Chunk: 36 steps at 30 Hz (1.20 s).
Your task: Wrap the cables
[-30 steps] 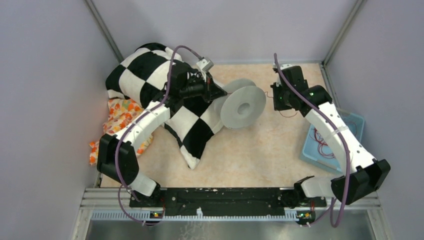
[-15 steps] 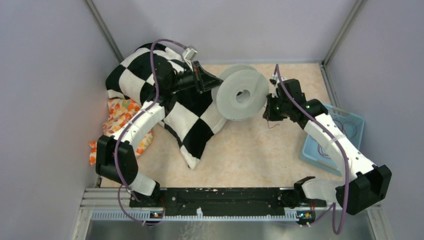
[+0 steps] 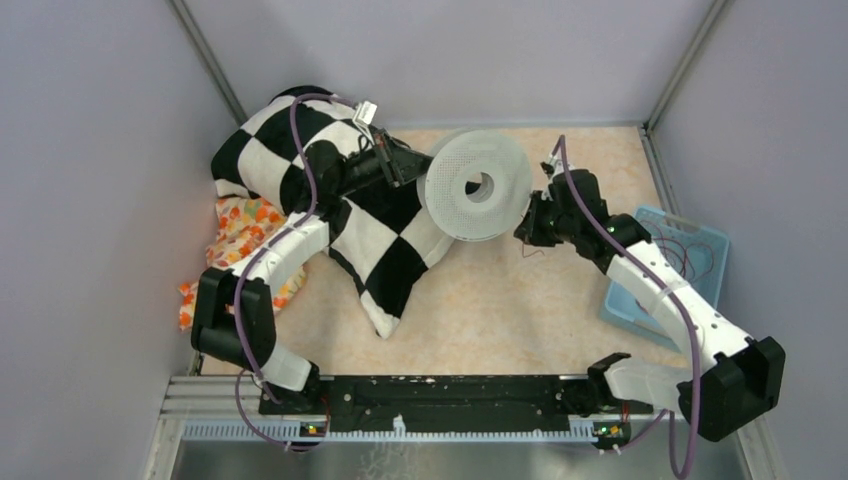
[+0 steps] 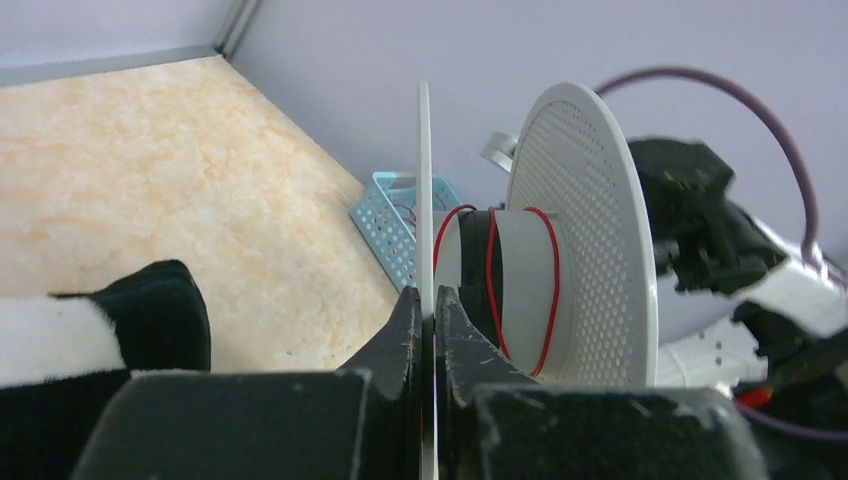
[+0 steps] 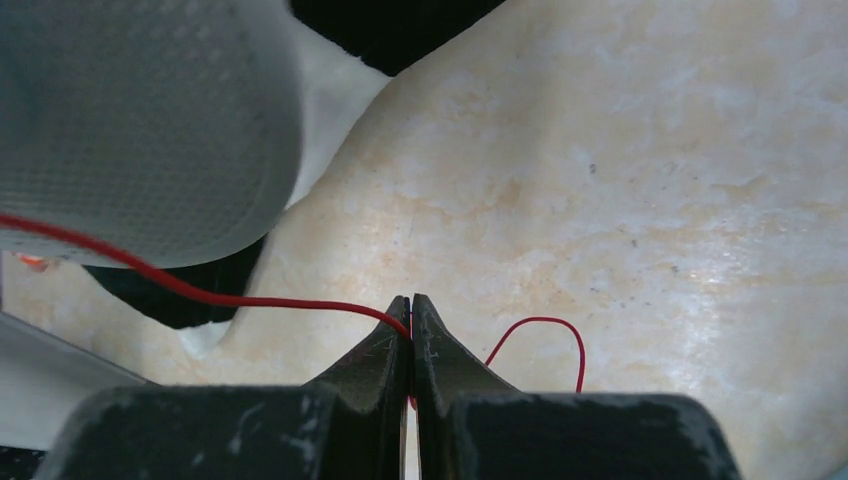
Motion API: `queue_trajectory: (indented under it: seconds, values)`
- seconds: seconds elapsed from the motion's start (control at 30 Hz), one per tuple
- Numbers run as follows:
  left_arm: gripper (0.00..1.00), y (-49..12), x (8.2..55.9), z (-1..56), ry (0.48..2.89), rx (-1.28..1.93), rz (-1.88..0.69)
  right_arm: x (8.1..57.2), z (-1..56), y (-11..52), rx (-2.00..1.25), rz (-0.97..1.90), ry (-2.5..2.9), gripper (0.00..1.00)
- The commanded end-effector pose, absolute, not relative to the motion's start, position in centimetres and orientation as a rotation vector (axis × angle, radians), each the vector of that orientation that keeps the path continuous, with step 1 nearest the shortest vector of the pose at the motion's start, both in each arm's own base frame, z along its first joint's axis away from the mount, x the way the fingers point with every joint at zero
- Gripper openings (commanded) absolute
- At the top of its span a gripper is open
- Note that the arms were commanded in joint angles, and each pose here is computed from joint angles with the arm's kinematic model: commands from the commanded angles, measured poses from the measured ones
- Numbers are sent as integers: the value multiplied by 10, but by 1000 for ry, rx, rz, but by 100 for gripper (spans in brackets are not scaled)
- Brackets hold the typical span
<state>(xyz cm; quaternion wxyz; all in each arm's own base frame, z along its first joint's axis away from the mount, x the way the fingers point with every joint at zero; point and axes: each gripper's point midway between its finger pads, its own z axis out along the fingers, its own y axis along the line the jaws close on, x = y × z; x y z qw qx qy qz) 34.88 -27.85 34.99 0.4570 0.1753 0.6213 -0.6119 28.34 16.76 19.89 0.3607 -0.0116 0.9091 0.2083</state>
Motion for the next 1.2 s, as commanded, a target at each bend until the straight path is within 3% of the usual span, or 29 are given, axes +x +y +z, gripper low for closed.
queue_trajectory:
  seconds: [0.0, 0.1, 0.4, 0.63, 0.93, 1.0, 1.1, 1.17]
  values:
    - [0, -262, 365, 384, 1360, 162, -1505, 280, 219, 193, 45, 675, 2229, 0]
    - [0, -262, 371, 376, 1367, 72, -1481, 276, 221, 206, 82, 768, 2184, 0]
    - [0, -262, 373, 377, 1376, 32, -1429, 280, 231, 234, 174, 1007, 2018, 17]
    - [0, -257, 372, 382, 1370, 41, -1363, 282, 241, 228, 161, 957, 2003, 31]
    - [0, -253, 374, 393, 1346, 77, -1305, 267, 238, 217, 161, 930, 2038, 35]
    - [0, -254, 373, 392, 1347, 89, -1308, 265, 237, 212, 177, 916, 2030, 28]
    - [0, -257, 371, 392, 1348, 110, -1316, 264, 239, 208, 189, 906, 2019, 5]
    - [0, -256, 371, 392, 1347, 111, -1311, 263, 239, 208, 180, 901, 2027, 0]
